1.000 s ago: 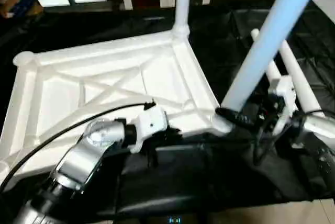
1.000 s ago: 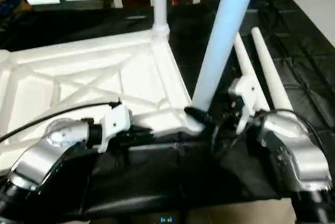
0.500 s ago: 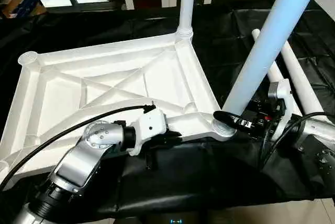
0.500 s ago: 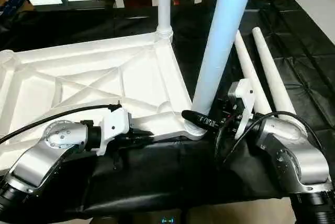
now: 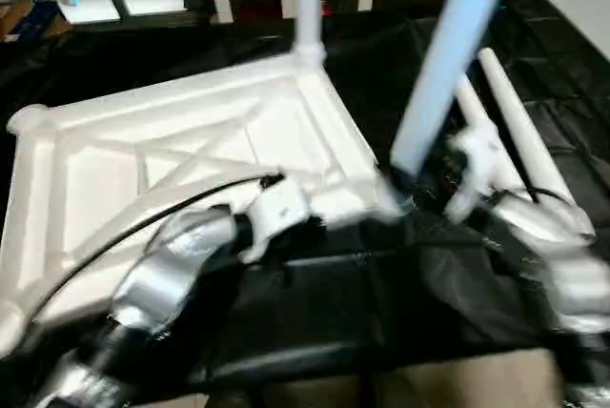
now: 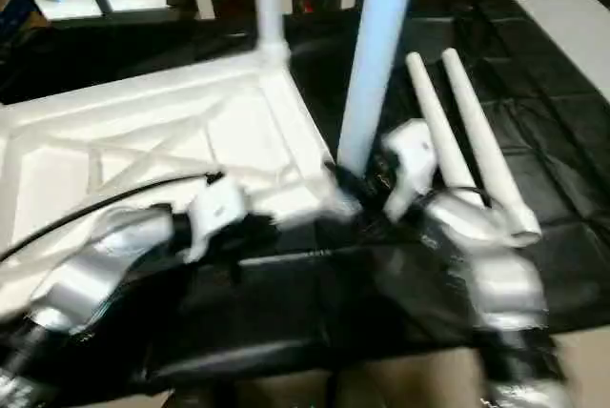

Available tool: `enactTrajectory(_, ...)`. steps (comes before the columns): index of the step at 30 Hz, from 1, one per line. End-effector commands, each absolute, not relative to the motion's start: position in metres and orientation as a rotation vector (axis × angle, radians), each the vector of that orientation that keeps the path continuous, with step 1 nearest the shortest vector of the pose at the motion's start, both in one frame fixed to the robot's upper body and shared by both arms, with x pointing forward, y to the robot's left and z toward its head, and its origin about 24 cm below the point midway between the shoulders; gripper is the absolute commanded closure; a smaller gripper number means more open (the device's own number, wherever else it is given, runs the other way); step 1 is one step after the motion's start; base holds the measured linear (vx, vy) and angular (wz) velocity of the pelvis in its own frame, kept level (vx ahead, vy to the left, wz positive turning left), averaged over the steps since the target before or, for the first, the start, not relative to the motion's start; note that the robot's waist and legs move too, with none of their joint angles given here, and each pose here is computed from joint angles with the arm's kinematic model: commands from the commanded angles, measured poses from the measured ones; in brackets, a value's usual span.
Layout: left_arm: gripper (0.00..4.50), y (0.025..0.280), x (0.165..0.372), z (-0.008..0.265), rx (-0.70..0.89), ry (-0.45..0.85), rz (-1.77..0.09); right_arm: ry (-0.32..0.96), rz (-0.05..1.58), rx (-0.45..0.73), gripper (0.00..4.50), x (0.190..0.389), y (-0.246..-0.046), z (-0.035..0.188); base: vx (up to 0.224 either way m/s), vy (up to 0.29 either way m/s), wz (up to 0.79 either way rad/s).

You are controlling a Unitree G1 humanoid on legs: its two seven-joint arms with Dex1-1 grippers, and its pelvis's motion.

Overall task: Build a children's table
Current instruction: Rotate leg to tighten

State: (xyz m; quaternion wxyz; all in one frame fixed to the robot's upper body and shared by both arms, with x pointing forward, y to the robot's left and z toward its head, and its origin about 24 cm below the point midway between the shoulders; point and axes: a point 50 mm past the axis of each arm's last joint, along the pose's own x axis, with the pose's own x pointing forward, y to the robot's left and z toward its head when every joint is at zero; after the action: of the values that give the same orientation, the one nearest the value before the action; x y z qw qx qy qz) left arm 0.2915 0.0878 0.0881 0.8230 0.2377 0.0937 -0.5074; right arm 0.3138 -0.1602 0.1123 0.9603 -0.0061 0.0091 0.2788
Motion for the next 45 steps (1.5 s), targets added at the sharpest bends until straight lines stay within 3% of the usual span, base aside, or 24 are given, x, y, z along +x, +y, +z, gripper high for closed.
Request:
enactTrajectory(1,4.5,0.068,0.287,0.071,0.512,0.281,-1.09,0.253,0.185,-0.034,2.56,0.324,-0.184,0.059,0.0,0.0,0.0)
enactTrajectory(6,4.5,0.038,0.302,0.078,0.455,0.267,-0.968,0.235,-0.101,0.091,2.59,0.341,-0.177,0.052,0.0,0.0,0.0)
enactTrajectory(9,4.5,0.027,0.303,0.083,0.446,0.232,-0.996,0.193,-0.118,0.12,2.59,0.35,-0.168,0.057,0.0,0.0,0.0)
enactTrajectory(10,4.5,0.029,0.304,0.084,0.462,0.216,-1.009,0.185,-0.015,0.153,2.59,0.354,-0.156,0.061,0.0,0.0,0.0)
enactTrajectory(12,4.5,0.033,0.304,0.083,0.476,0.211,-1.019,0.163,0.036,0.144,2.59,0.355,-0.154,0.065,0.0,0.0,0.0)
enactTrajectory(14,4.5,0.046,0.301,0.08,0.496,0.208,-1.053,0.085,0.198,0.115,2.59,0.351,-0.152,0.078,0.0,0.0,0.0)
enactTrajectory(16,4.5,0.067,0.289,0.075,0.51,0.204,-1.163,-0.015,0.449,0.024,1.91,0.337,-0.158,0.097,0.0,0.0,0.0)
enactTrajectory(17,4.5,0.069,0.288,0.075,0.511,0.205,-1.17,-0.018,0.465,0.018,1.91,0.335,-0.158,0.097,0.059,-0.014,0.02)
enactTrajectory(19,4.5,0.088,0.277,0.073,0.479,0.239,-1.227,-0.025,0.712,-0.065,1.85,0.311,-0.176,0.111,0.07,-0.021,0.08)
enactTrajectory(23,4.5,0.097,0.274,0.077,0.444,0.232,-1.242,0.001,0.84,-0.078,1.46,0.295,-0.189,0.119,0.08,-0.008,0.06)
enactTrajectory(29,4.5,0.105,0.268,0.079,0.419,0.224,-1.274,0.018,0.913,-0.114,0.99,0.282,-0.208,0.129,0.031,0.008,0.0)
enactTrajectory(35,4.5,0.109,0.267,0.079,0.423,0.227,-1.281,0.034,0.951,-0.123,0.99,0.279,-0.212,0.131,0.0,0.0,0.0)
enactTrajectory(41,4.5,0.106,0.264,0.079,0.421,0.225,-1.3,0.046,1.0,-0.048,1.69,0.283,-0.202,0.125,0.0,0.0,0.0)
enactTrajectory(45,4.5,0.108,0.264,0.08,0.423,0.226,-1.299,0.052,1.02,-0.033,1.88,0.282,-0.201,0.127,0.0,0.0,0.0)
